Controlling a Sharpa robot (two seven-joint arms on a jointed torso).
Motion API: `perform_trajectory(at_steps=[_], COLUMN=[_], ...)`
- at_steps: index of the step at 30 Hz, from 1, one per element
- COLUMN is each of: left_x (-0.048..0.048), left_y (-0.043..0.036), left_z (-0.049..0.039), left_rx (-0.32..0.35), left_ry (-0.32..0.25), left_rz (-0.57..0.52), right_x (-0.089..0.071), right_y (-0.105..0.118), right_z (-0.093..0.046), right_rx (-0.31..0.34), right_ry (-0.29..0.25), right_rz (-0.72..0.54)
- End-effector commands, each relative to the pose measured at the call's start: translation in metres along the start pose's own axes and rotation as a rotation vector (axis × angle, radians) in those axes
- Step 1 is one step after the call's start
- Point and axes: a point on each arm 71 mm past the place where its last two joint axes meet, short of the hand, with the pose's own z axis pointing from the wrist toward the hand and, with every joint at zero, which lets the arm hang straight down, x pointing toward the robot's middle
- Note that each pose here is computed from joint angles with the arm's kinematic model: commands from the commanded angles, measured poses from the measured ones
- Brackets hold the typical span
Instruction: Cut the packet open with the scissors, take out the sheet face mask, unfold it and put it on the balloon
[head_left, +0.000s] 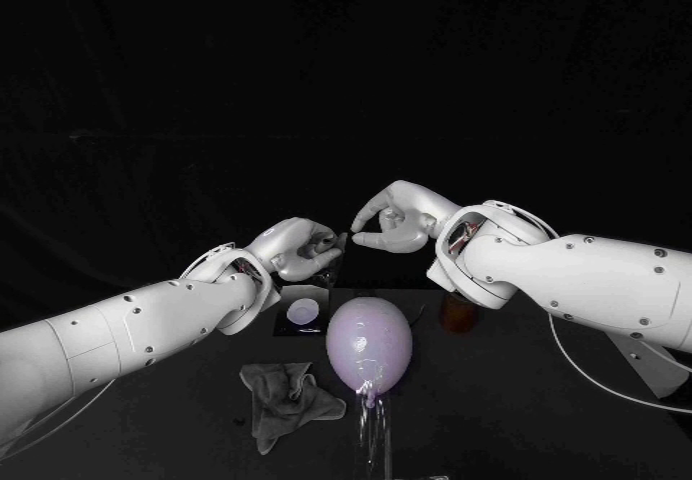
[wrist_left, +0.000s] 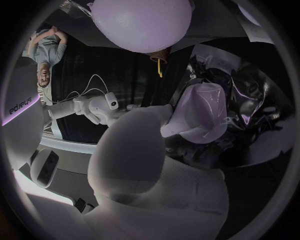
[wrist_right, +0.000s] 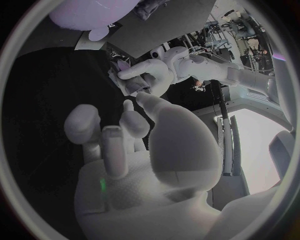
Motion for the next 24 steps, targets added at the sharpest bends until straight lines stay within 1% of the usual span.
perform_trajectory(at_steps=[1, 6, 13, 16, 24], left_x=[-0.0020, -0.0020, -0.0022, -0.0021, -0.0017], left_y=[-0.0026, -0.0037, -0.0049, -0.0053, -0.0066], left_z=[0.0016, 0.0017, 0.0021, 0.0024, 0.0031], left_rx=[-0.003, -0.002, -0.003, -0.003, -0.004], left_ry=[-0.019, -0.023, -0.032, -0.035, -0.039], left_rz=[0.026, 0.027, 0.028, 0.029, 0.028], right_x=[-0.003, -0.002, 0.000, 0.002, 0.007], right_y=[0.007, 0.013, 0.018, 0.021, 0.032], right_z=[0.000, 0.001, 0.003, 0.004, 0.005], right_rx=[-0.026, -0.043, -0.062, -0.071, -0.126], right_ry=[-0.072, -0.106, -0.129, -0.138, -0.170], right_rz=[-0.062, -0.073, -0.111, -0.140, -0.260])
